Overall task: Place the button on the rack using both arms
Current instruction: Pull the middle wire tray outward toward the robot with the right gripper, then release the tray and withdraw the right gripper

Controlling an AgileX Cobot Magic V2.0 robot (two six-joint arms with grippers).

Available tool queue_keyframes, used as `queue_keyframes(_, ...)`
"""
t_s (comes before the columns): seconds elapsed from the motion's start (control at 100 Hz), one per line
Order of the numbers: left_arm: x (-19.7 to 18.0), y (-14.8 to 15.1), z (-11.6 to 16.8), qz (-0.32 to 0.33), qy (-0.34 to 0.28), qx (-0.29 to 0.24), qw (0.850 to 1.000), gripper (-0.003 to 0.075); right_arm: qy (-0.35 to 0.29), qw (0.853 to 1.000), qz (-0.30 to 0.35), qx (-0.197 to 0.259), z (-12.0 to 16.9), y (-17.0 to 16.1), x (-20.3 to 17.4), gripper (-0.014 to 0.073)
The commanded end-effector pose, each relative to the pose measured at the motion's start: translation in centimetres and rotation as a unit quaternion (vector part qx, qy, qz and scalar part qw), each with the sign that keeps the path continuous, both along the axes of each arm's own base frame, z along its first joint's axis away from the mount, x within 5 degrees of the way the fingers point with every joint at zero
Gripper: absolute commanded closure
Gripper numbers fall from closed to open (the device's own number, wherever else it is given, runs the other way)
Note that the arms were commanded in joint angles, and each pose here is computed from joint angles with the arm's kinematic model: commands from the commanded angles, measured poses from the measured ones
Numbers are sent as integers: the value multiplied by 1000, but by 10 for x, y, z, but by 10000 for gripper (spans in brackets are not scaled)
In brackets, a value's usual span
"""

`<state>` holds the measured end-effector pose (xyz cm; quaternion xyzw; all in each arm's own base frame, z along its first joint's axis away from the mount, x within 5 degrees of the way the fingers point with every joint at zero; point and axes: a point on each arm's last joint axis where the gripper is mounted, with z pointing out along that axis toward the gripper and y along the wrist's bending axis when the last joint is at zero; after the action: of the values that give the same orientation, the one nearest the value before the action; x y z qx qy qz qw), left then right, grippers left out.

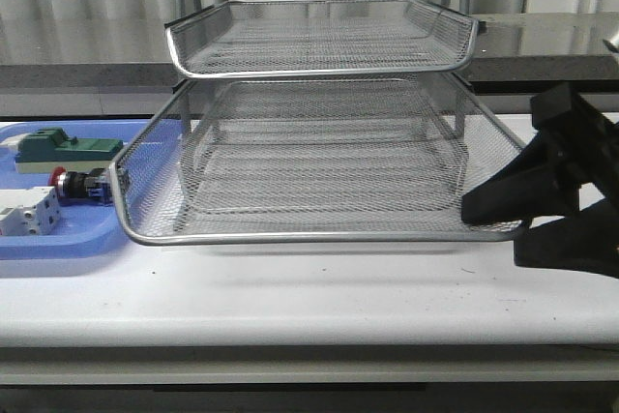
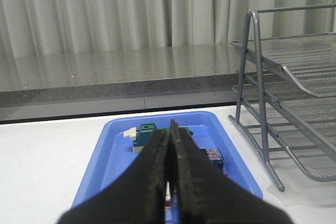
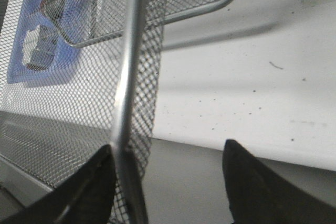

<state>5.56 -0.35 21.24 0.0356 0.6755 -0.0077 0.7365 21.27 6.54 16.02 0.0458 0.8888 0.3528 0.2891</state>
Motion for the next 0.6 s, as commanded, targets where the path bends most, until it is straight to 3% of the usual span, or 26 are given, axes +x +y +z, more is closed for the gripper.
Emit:
queue_keyframes(0.0,-1,-1,-7,-4,-33,-12,999,740,-51,999,5,-12,18,-1,-2,139)
queue_keyframes(0.34,-1,-1,-7,-4,-33,-12,999,740,-127,990,-2,-54,57,-8,-23,139)
queue_keyframes(0.59,-1,-1,-7,-4,-33,-12,999,740,-153,981,0,-121,75,-16,-43,139)
